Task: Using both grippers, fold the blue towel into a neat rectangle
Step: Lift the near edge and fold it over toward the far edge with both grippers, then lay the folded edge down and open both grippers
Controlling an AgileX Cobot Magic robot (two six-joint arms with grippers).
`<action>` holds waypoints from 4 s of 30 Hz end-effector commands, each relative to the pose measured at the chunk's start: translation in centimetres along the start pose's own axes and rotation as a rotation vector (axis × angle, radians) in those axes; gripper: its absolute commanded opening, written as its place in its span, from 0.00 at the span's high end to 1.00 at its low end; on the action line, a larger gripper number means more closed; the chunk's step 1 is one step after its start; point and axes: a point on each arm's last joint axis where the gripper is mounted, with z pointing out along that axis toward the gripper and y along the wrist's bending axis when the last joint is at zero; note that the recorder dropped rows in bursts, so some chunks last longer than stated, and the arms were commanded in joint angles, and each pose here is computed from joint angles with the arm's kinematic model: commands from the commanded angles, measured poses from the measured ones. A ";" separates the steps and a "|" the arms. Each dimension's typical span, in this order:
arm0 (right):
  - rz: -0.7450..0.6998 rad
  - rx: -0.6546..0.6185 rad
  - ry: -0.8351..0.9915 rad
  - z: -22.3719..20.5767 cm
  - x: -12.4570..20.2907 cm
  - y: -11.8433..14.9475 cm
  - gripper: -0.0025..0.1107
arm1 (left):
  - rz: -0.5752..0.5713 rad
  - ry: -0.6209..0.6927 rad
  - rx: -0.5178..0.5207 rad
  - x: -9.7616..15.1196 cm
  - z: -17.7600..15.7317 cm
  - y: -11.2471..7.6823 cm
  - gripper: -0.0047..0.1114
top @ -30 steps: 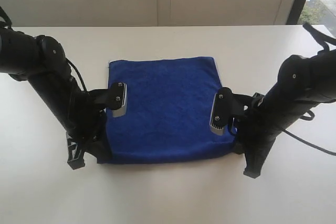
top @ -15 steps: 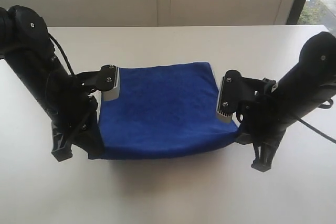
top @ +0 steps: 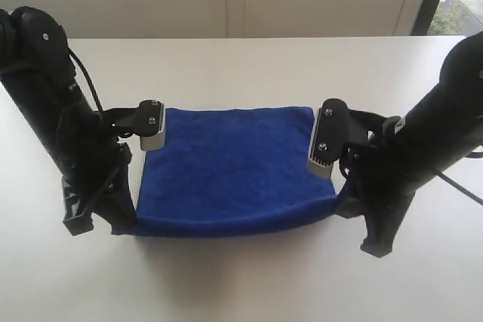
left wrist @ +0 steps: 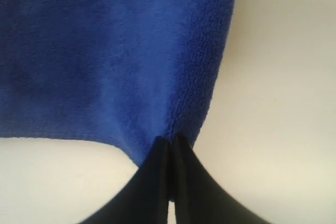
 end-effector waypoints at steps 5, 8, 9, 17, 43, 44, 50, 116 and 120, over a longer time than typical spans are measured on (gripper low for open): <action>-0.046 0.233 -0.110 -1.8 -2.0 -2.5 0.98 | -0.081 -0.074 -0.171 -1.7 -2.6 1.6 0.96; -0.049 0.308 -0.146 -1.9 -2.4 -3.3 0.98 | -0.068 -0.095 -0.231 -2.2 -3.4 2.2 0.96; -0.049 0.324 -0.152 -1.9 -2.5 -3.5 0.98 | -0.066 -0.108 -0.260 -2.4 -3.6 2.4 0.96; 0.007 0.508 -0.220 0.7 -3.1 -6.4 0.98 | -0.049 -0.237 -0.587 -3.8 -5.4 5.5 0.96; 0.083 0.674 -0.271 6.1 -3.3 -11.2 0.98 | -0.100 -0.300 -0.858 -3.0 -1.5 12.1 0.96; 0.083 0.672 -0.270 6.2 -3.2 -11.2 0.98 | -0.101 -0.297 -0.854 -3.0 -1.4 12.1 0.96; 0.081 0.702 -0.287 6.0 -3.3 -11.5 0.98 | -0.100 -0.298 -0.856 -3.0 -1.4 12.1 0.96; 0.401 0.886 -0.426 5.1 -3.4 -13.8 0.61 | -0.140 -0.305 -0.863 -2.3 -1.7 12.6 0.59; 0.494 0.882 -0.486 2.5 -3.9 -13.4 0.72 | -0.209 -0.377 -0.906 -2.3 -3.7 12.3 0.69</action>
